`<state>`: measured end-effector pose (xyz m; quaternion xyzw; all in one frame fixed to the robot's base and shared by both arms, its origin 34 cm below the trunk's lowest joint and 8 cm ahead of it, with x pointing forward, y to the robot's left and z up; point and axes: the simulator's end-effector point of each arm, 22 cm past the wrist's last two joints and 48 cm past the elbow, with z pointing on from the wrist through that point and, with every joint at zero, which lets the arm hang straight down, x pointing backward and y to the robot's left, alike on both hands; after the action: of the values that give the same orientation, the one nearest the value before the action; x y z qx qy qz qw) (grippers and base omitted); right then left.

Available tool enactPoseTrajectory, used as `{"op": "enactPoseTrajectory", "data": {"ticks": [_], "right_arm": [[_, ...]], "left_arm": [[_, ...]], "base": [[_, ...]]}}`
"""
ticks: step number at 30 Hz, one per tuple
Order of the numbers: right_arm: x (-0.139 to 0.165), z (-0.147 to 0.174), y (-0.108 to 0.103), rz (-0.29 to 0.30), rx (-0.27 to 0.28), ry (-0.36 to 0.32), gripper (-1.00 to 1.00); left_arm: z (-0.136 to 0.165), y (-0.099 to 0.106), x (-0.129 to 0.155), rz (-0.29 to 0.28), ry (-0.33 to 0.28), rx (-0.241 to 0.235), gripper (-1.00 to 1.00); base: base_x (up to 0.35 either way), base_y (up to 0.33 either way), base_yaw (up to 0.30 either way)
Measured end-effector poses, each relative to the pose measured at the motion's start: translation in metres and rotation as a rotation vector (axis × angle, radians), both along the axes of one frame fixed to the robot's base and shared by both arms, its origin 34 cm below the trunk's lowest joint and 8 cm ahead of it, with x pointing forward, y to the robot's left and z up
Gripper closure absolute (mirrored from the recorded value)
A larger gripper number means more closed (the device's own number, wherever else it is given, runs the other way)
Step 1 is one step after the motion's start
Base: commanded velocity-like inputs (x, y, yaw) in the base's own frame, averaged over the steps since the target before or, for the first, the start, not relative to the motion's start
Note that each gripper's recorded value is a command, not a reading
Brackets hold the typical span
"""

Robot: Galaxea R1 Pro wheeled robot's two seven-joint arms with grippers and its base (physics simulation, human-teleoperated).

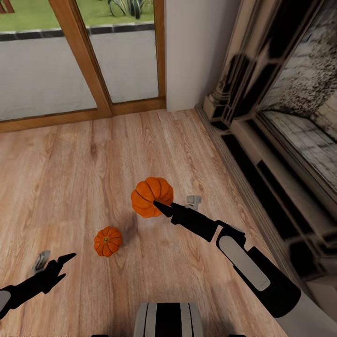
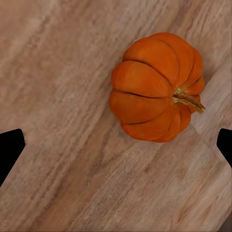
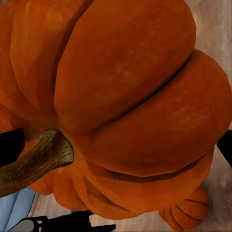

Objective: Place each of the two pumpkins and all three candles from the living room inside a cabinet in the living room (use any cabinet), then make sure every cabinet is closed, and position the cauldron so it is next to a table in the living room.

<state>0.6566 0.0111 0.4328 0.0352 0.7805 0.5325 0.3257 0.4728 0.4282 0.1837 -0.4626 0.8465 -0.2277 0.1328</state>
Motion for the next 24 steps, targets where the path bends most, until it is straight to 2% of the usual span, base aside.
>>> {"op": "enactPoseTrajectory", "data": {"ticks": [24], "right_arm": [[-0.008, -0.058, -0.001, -0.006, 0.0, 0.095, 1.0]], "left_arm": [[-0.037, -0.002, -0.028, -0.005, 0.085, -0.003, -1.0]], "base": [[0.0, 0.0, 0.0]]}}
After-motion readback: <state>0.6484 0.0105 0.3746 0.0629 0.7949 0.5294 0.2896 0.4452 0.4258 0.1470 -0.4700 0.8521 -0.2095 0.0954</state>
